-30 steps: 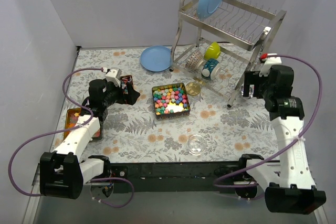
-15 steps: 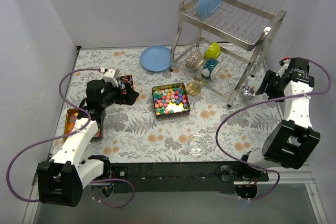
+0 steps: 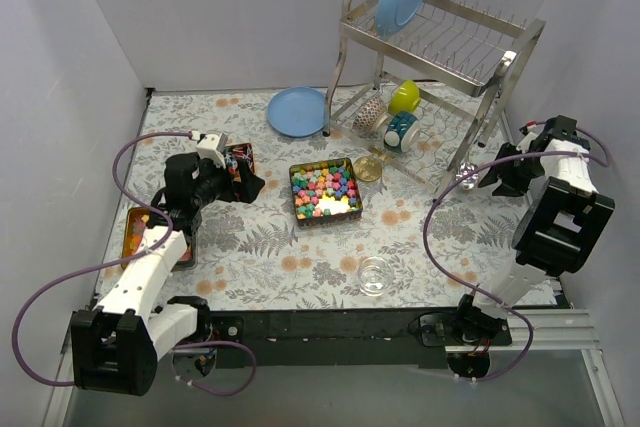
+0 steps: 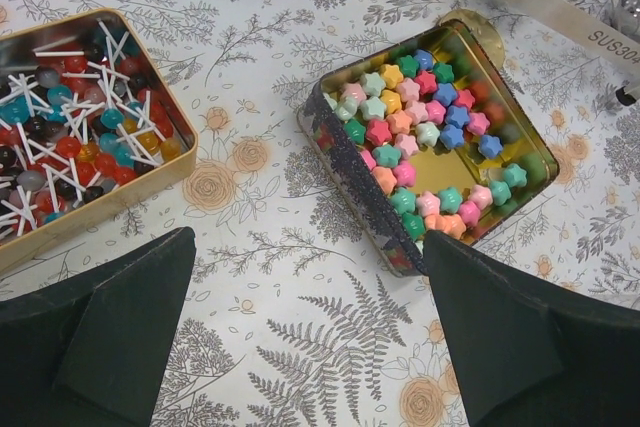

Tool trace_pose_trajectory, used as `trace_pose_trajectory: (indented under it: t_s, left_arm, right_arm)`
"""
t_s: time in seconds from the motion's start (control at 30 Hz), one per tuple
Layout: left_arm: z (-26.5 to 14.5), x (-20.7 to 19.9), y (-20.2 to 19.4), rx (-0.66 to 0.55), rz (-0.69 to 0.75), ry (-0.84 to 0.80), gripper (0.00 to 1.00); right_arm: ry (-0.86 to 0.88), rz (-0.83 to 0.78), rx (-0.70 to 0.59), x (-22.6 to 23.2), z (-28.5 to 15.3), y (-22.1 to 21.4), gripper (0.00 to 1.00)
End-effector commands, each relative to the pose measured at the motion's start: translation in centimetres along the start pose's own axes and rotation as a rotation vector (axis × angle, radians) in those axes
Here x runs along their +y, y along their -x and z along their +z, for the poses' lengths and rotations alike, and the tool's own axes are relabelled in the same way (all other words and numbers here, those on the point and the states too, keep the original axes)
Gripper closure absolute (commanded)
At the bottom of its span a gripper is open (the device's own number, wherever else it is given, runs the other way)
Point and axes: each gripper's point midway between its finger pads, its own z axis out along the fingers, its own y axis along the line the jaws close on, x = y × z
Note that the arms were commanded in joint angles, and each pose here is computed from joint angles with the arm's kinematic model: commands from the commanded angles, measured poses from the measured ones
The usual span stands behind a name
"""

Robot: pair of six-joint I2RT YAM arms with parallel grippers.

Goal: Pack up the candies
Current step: Pick up the spatula from the center of the board.

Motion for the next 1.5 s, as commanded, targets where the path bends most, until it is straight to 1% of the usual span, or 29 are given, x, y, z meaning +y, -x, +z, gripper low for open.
trace_pose_trajectory:
  t_s: [0.0,0.17,0.3,0.47,0.53,0.67,0.7,0.73,0.8,0.83,0.9,0.93,0.97,1.03,1.07,1.1,1.17,1.2,1.23,1.27,1.33,1.37,1.4,1.43,1.47]
  left_arm:
    - [0.1,0.6,-0.2,0.019,-0.001,0.020,0.02]
    - [0.8,0.9,-0.4,0.034,-0.004,0.019,0.02]
    - [1.3,1.1,-0.8,0.050,-0.011,0.017,0.02]
    - [1.8,1.5,-1.0,0.065,-0.011,0.025,0.02]
    - [2.0,1.8,-0.9,0.073,-0.012,0.040,0.02]
    - [2.1,2.8,-1.5,0.120,-0.004,0.084,0.02]
    - [2.1,3.0,-1.6,0.125,-0.003,0.092,0.02]
    - [2.2,3.1,-1.6,0.130,-0.005,0.097,0.02]
    - [2.2,3.1,-2.1,0.155,-0.012,0.093,0.02]
    - [2.2,3.1,-2.3,0.162,-0.015,0.092,0.02]
    - [2.2,3.1,-2.7,0.175,-0.018,0.094,0.02]
    - [2.2,3.1,-2.8,0.186,-0.016,0.095,0.02]
    - [2.1,3.2,-2.8,0.191,-0.012,0.099,0.02]
    - [2.0,3.5,-2.5,0.202,-0.001,0.117,0.02]
    - [2.0,3.5,-2.2,0.200,0.006,0.118,0.02]
    - [2.0,3.5,-1.7,0.190,0.013,0.118,0.02]
    - [2.0,3.1,-1.2,0.180,0.035,0.096,0.02]
    - [2.0,3.0,-1.0,0.172,0.041,0.090,0.02]
    - [1.9,2.8,-0.7,0.162,0.033,0.084,0.02]
    - [1.8,2.1,-0.5,0.155,0.024,0.058,0.02]
    - [1.4,1.1,-0.9,0.166,-0.014,0.024,0.02]
    - [1.0,0.2,-1.0,0.169,-0.036,-0.009,0.02]
    - [0.7,-1.2,-1.3,0.177,-0.050,-0.077,0.02]
    - [0.3,-1.9,-2.2,0.196,-0.070,-0.112,0.02]
    - [-0.4,-2.8,-1.9,0.181,-0.082,-0.141,0.02]
  right_arm:
    - [0.072,-0.027,-0.041,1.0,0.3,2.3,0.48]
    - [0.106,-0.038,-0.047,2.0,1.0,3.5,0.48]
    - [0.094,-0.046,-0.046,2.3,1.5,4.0,0.48]
    - [-0.012,-0.032,-0.018,0.6,3.6,3.8,0.51]
    - [-0.085,-0.010,-0.010,-0.6,4.1,3.8,0.57]
    - [-0.121,0.003,0.017,-1.7,5.3,3.7,0.60]
    - [-0.117,0.003,0.018,-1.7,5.4,3.8,0.62]
    - [-0.111,0.003,0.015,-1.6,5.5,3.9,0.68]
    - [-0.107,0.000,0.017,-1.5,5.7,4.1,0.76]
    - [-0.107,-0.001,0.019,-1.6,5.8,4.1,0.82]
    - [-0.111,-0.002,0.025,-1.6,5.7,3.9,0.87]
    - [-0.110,-0.002,0.026,-1.6,5.5,3.7,0.95]
    - [-0.109,0.001,0.035,-1.5,5.1,3.2,0.99]
    - [-0.108,-0.003,0.037,-1.3,4.3,2.7,0.99]
    - [-0.107,-0.009,0.022,-1.0,3.2,2.5,0.99]
    - [-0.108,-0.006,0.046,-1.2,3.1,1.3,0.99]
    - [-0.122,-0.002,0.036,-1.3,1.8,0.1,0.99]
    - [-0.127,0.024,0.059,-1.6,1.8,-1.6,0.99]
    - [-0.113,0.047,0.058,-1.7,1.3,-2.3,0.99]
    - [-0.109,0.047,0.024,-1.3,0.0,-2.6,0.99]
    - [-0.099,0.065,0.005,-0.8,-1.8,-4.5,0.99]
    - [-0.093,0.068,-0.006,-0.4,-2.4,-5.1,0.99]
    - [-0.091,0.078,0.001,-0.2,-2.9,-6.1,0.99]
    - [-0.066,0.081,-0.015,0.6,-3.8,-7.4,0.99]
    - [-0.042,0.081,-0.012,1.2,-4.0,-8.2,0.99]
